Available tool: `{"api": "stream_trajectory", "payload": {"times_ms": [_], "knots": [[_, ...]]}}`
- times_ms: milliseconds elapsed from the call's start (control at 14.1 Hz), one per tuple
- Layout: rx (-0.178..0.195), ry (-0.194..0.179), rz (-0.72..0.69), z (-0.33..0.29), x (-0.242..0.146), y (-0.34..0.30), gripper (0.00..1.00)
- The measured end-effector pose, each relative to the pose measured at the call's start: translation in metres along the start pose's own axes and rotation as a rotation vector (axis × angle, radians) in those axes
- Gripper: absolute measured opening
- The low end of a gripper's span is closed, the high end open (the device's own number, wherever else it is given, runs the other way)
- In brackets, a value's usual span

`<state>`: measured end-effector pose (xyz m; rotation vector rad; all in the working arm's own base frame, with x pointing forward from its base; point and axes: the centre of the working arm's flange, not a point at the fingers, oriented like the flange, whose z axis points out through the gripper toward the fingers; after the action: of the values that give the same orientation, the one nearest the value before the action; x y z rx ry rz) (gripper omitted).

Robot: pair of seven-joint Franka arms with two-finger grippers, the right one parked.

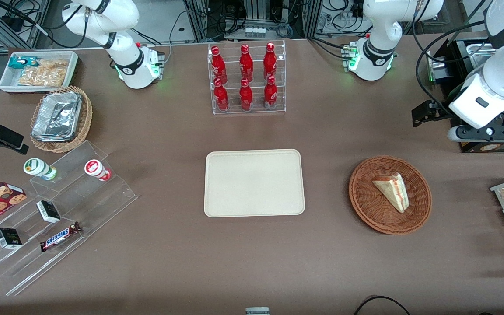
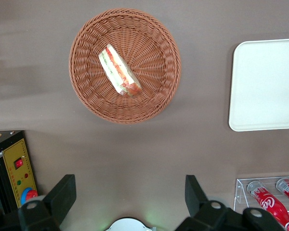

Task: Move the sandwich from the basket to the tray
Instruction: 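Lower the open left gripper over the wrapped sandwich in the basket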

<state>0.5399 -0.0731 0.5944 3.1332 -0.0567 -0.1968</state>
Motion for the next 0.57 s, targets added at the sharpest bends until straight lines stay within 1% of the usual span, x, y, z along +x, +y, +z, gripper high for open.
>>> {"api": "stream_trajectory", "payload": {"times_ms": [141,212,283,354,566], "knots": [[0.0,-0.003,0.0,0.002,0.001,0.0,1.0],[0.0,-0.012,0.0,0.007,0.004,0.0,1.0],[0.001,-0.029,0.0,0.015,0.007,0.0,1.0],[0.002,-0.048,0.0,0.029,0.014,0.0,1.0],[-0.002,-0.068,-0.003,0.089,0.046,0.0,1.0]]}}
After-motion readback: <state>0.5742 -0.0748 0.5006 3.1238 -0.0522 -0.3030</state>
